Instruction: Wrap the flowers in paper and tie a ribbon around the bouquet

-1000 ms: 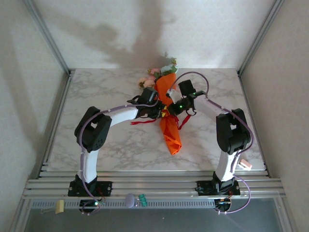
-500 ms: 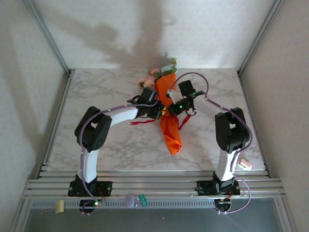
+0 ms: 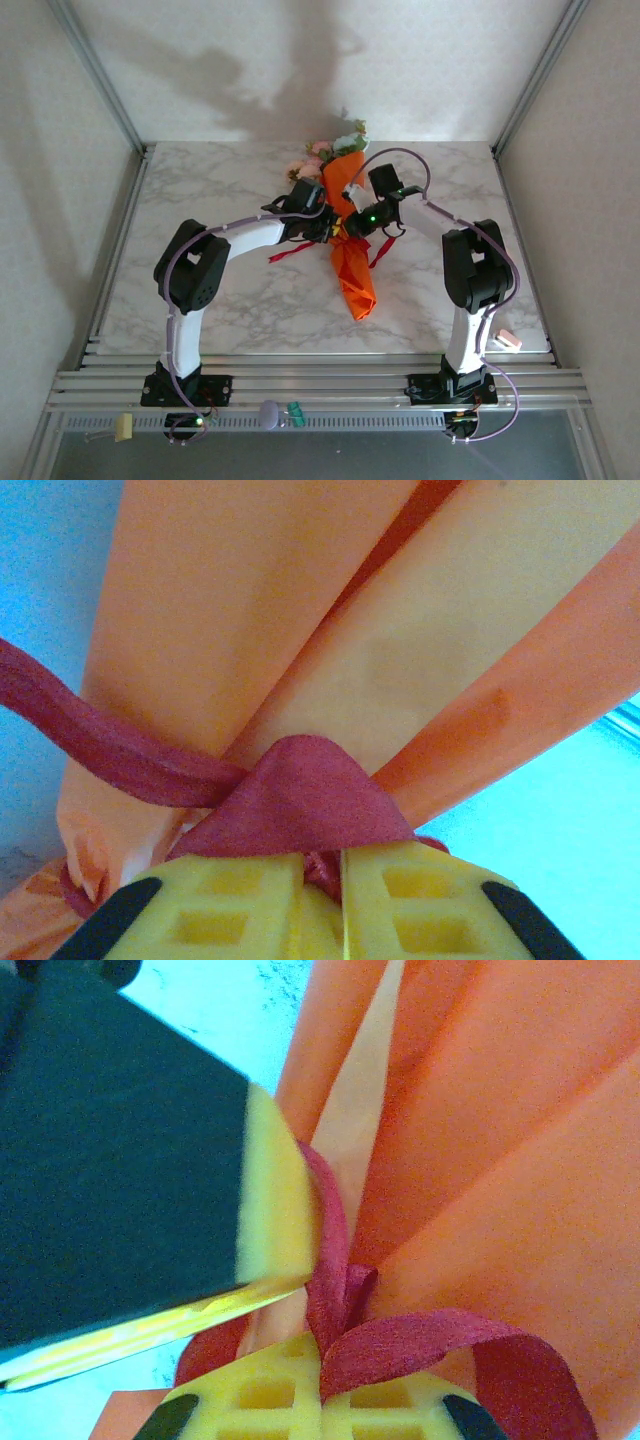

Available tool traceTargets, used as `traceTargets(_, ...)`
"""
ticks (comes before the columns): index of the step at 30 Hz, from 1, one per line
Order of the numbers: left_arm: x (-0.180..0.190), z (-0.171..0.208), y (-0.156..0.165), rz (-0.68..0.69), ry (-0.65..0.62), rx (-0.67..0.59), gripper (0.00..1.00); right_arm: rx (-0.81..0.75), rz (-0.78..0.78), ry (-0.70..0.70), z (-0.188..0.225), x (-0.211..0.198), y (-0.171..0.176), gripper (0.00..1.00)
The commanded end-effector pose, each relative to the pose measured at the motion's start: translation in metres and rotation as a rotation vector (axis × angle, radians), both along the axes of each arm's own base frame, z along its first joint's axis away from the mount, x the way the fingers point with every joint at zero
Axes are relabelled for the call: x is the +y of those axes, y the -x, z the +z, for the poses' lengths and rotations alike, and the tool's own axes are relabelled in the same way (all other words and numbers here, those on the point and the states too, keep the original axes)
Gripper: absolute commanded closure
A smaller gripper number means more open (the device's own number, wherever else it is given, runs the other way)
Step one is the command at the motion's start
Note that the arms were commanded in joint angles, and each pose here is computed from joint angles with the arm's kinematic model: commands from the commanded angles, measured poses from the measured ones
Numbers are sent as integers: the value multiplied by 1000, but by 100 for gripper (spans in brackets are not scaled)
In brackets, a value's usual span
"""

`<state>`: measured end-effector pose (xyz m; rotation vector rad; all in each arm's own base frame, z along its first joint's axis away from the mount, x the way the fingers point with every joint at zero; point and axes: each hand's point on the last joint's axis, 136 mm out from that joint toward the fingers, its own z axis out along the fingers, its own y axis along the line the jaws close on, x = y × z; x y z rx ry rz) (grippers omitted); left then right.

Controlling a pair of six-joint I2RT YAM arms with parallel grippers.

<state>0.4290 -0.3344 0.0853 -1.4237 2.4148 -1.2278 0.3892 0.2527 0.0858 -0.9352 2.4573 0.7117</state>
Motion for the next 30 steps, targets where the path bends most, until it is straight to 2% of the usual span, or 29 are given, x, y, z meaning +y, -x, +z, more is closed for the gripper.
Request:
traceTargets(1,14,15,-7,28,-22,-53,79,30,33,-68,12,11,6,100)
traceTargets(9,37,17,3,56,-67,-59,72,49,82,-120,21,27,21,100)
traceTargets(22,53,20,20,84,-94,-38,70,55,173,-212,43,50,39,100)
traceTargets(26,52,21,23,81,-92,-36,69,63,161,-227,42,47,40,100)
traceTargets(30,48,20,23,66,-89,-34,67,70,98,-185,33,33,28,100)
